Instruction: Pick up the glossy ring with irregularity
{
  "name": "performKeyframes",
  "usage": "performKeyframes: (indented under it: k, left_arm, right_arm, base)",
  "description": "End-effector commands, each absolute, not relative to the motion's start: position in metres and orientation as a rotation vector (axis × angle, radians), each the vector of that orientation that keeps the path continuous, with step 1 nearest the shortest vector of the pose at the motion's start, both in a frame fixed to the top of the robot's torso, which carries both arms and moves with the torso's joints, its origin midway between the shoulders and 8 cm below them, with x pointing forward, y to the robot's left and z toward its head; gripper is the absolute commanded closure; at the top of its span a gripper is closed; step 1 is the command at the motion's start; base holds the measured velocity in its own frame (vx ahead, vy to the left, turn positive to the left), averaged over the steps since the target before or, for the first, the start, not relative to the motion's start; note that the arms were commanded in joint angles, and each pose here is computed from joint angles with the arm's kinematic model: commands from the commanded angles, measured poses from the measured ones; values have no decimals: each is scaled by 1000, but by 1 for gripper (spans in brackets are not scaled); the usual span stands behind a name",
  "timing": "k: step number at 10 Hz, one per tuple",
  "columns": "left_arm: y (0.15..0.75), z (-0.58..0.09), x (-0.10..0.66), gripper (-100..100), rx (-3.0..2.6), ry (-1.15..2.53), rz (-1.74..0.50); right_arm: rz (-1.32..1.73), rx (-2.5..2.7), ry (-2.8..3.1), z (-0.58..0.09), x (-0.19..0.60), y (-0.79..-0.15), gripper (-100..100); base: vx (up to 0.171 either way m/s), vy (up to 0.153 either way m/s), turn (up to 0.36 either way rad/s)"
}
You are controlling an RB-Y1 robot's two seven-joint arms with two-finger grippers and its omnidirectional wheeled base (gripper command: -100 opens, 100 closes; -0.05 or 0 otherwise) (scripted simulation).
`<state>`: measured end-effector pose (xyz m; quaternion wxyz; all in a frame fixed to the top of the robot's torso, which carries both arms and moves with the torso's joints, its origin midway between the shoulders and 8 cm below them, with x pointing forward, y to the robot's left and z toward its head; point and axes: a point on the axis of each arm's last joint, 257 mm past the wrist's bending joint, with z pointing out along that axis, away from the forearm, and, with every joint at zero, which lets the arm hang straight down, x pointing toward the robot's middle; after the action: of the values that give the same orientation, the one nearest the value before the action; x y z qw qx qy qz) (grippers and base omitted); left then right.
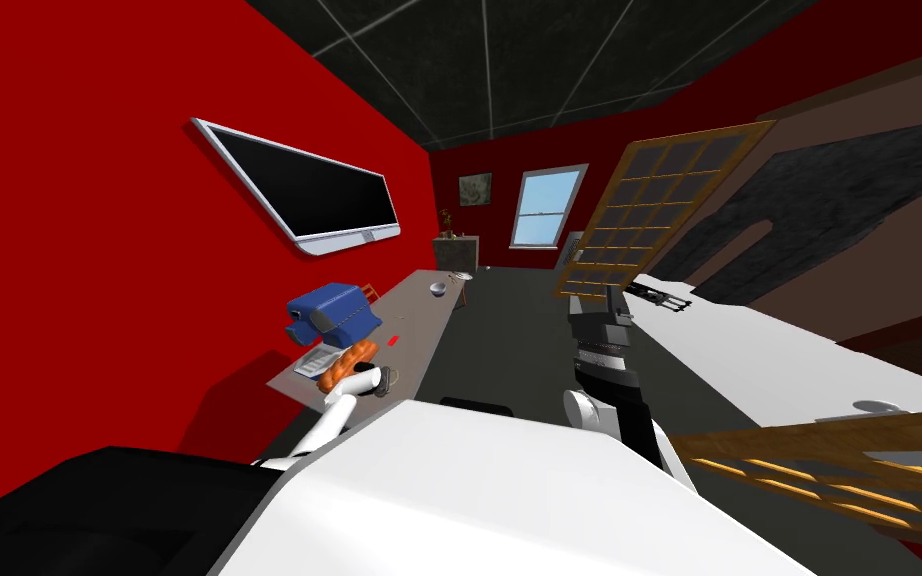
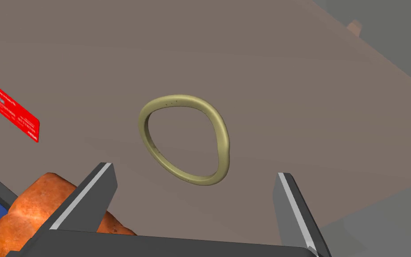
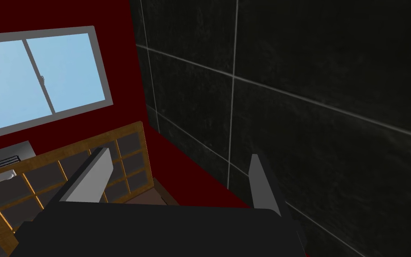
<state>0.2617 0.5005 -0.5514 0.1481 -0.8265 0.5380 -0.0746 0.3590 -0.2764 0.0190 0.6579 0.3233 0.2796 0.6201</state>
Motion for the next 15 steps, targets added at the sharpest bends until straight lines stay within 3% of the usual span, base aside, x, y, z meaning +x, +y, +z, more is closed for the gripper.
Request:
performKeyframes:
  k: [1, 10, 11, 12, 15]
  left_arm:
    - [501, -559, 250, -100, -2422, 1538, -179]
    - [501, -581, 201, -100, -2605, 1486, -25]
    - [501, -582, 200, 0, -2607, 1486, -23]
    - [502, -584, 202, -100, -2630, 1438, -19]
    - [504, -591, 208, -100, -2691, 1302, -15]
  right_arm:
    - [1404, 732, 633, 19, 359, -276, 0]
    - [1404, 732, 633, 19, 359, -276, 0]
    - [1404, 732, 633, 19, 359, -276, 0]
    - [1404, 732, 633, 19, 359, -276, 0]
    - [1405, 732, 633, 19, 359, -276, 0]
  base:
    - [78, 29, -13]
    - [51, 22, -20]
    - [0, 0, 0]
    - [-43, 35, -257]
    - [-166, 88, -343]
